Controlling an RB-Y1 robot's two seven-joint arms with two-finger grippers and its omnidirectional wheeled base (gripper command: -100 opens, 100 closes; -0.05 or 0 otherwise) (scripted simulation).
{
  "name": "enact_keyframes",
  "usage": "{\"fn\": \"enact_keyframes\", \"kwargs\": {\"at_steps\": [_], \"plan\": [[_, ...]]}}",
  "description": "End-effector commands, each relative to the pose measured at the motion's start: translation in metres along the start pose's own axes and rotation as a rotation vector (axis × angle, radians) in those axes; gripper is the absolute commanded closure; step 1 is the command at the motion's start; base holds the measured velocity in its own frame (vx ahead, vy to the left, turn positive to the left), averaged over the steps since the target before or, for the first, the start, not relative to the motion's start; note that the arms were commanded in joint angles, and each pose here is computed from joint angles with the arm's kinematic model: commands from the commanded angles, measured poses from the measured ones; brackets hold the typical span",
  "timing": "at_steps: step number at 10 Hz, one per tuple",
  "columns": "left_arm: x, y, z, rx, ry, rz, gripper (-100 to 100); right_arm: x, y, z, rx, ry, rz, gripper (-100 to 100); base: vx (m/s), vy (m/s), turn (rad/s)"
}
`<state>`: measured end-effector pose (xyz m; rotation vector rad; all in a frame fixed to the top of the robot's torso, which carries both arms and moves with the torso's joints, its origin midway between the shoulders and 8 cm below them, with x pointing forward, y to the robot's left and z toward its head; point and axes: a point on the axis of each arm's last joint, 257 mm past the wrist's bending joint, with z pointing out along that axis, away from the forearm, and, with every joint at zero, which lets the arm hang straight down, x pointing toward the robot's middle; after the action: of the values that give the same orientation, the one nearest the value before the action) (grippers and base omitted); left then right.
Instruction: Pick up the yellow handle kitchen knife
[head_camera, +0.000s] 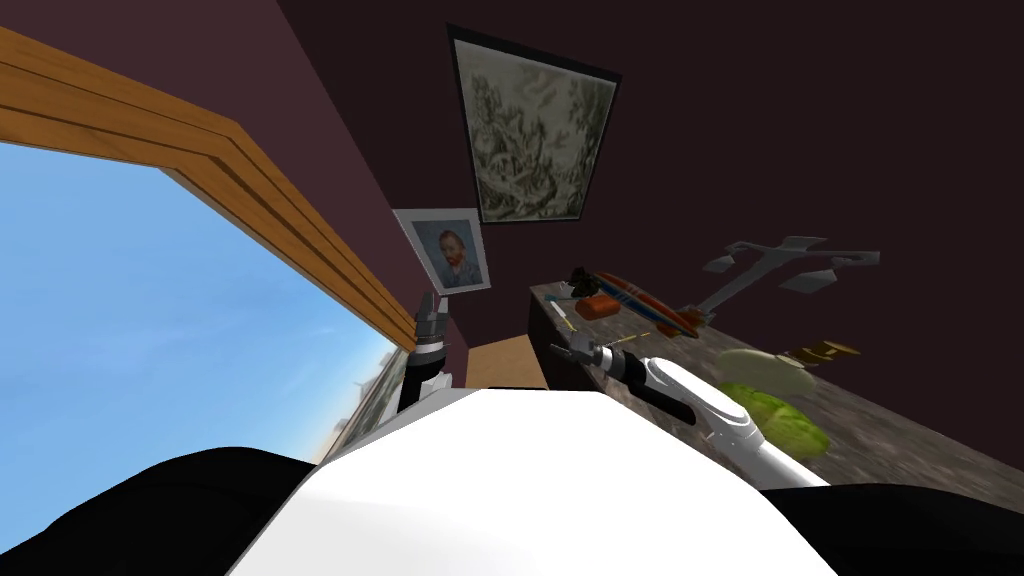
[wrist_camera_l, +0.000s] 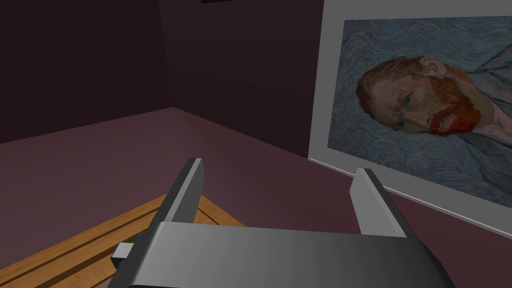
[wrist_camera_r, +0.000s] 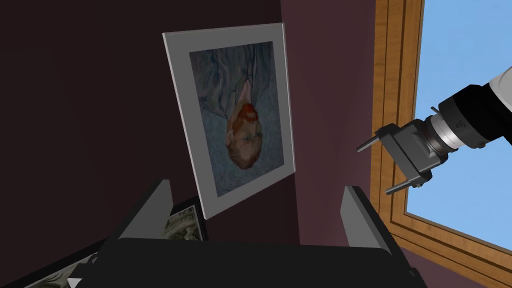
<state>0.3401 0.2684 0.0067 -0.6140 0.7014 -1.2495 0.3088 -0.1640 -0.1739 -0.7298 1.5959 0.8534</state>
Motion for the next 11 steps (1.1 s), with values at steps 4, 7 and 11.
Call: {"fn": "enact_keyframes", "kwargs": {"at_steps": [4, 7, 11], "plan": [[0.000, 0.000, 0.000, 0.000, 0.000, 0.000, 0, 0.057, -0.008, -0.023, -0.042, 0.237, -0.106, -100, 0.011, -0.017, 0.112], [0.000, 0.000, 0.000, 0.000, 0.000, 0.000, 0, 0.083, -0.016, -0.045, -0.067, 0.374, -0.179, -100, 0.009, -0.021, 0.094], [0.000, 0.000, 0.000, 0.000, 0.000, 0.000, 0, 0.120, -0.030, -0.083, -0.105, 0.566, -0.267, -100, 0.011, -0.021, 0.104]]}}
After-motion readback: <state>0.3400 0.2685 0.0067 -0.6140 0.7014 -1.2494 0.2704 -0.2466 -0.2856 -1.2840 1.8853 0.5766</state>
